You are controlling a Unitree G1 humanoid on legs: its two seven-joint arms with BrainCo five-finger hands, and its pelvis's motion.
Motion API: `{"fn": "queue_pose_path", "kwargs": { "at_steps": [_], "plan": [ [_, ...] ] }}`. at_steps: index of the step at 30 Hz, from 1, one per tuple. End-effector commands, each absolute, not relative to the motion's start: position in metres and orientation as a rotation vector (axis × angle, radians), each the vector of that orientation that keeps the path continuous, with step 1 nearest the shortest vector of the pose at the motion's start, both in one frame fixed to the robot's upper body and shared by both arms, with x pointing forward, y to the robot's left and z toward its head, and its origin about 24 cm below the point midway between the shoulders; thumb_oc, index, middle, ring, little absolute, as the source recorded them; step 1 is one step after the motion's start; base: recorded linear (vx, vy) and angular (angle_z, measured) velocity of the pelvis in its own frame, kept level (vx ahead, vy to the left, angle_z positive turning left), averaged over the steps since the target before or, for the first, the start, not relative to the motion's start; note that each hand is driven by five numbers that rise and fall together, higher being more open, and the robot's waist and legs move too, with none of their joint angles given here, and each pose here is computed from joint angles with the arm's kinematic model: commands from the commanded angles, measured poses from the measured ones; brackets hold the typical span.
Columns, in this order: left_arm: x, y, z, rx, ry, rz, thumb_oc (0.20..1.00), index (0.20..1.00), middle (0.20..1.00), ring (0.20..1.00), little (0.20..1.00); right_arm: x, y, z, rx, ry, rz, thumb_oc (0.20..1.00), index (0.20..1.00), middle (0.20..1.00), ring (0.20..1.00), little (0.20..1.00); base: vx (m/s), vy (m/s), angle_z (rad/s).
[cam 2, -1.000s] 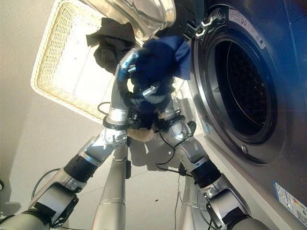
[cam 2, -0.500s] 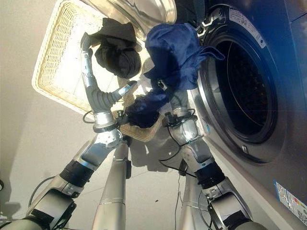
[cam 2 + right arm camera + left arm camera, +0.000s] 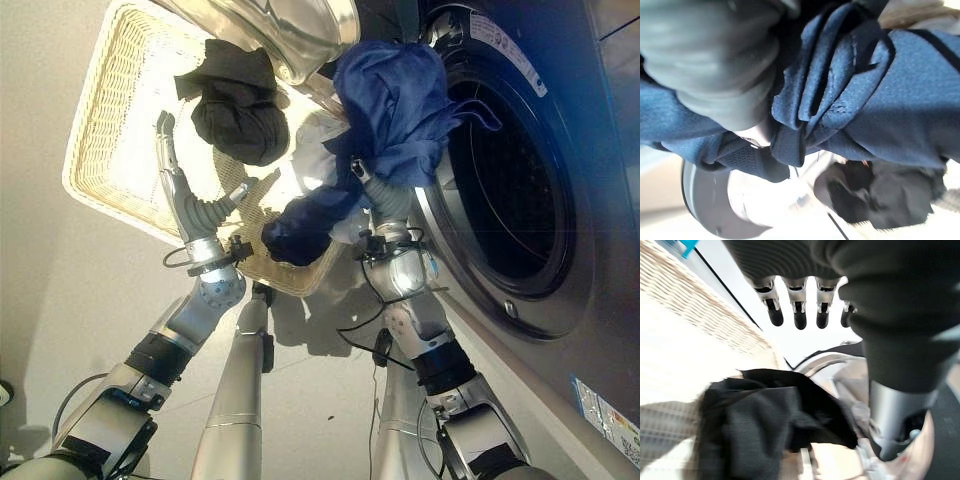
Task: Put the clothes into the washing machine.
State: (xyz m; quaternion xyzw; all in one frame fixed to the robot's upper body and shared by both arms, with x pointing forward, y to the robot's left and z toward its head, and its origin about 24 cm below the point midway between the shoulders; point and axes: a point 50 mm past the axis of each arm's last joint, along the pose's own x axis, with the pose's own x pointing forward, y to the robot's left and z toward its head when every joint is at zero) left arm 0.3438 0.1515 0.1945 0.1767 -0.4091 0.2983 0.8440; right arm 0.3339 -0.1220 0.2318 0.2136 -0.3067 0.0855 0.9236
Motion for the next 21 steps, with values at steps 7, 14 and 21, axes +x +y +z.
{"fn": "queue_pose_path", "kwargs": {
  "at_steps": [7, 14, 21],
  "plan": [
    [0.36, 0.184, 0.192, 0.358, -0.747, 0.73, 1.0, 1.0, 1.0, 1.0, 1.0, 0.365, -0.185, 0.216, 0.664, -0.513, 0.02, 0.2, 0.2, 0.2, 0.2, 0.2, 0.0, 0.018, -0.04],
    [0.373, 0.197, 0.191, 0.416, -0.654, 0.712, 1.0, 1.0, 1.0, 1.0, 1.0, 0.389, -0.216, 0.19, 0.785, -0.338, -0.096, 0.2, 0.2, 0.2, 0.2, 0.2, 0.0, -0.002, -0.03],
    [0.381, 0.208, 0.183, 0.458, -0.561, 0.688, 1.0, 1.0, 1.0, 1.0, 1.0, 0.399, -0.249, 0.18, 0.809, -0.228, -0.217, 0.2, 0.2, 0.2, 0.2, 0.2, 0.0, 0.0, 0.0]
  ]
}}
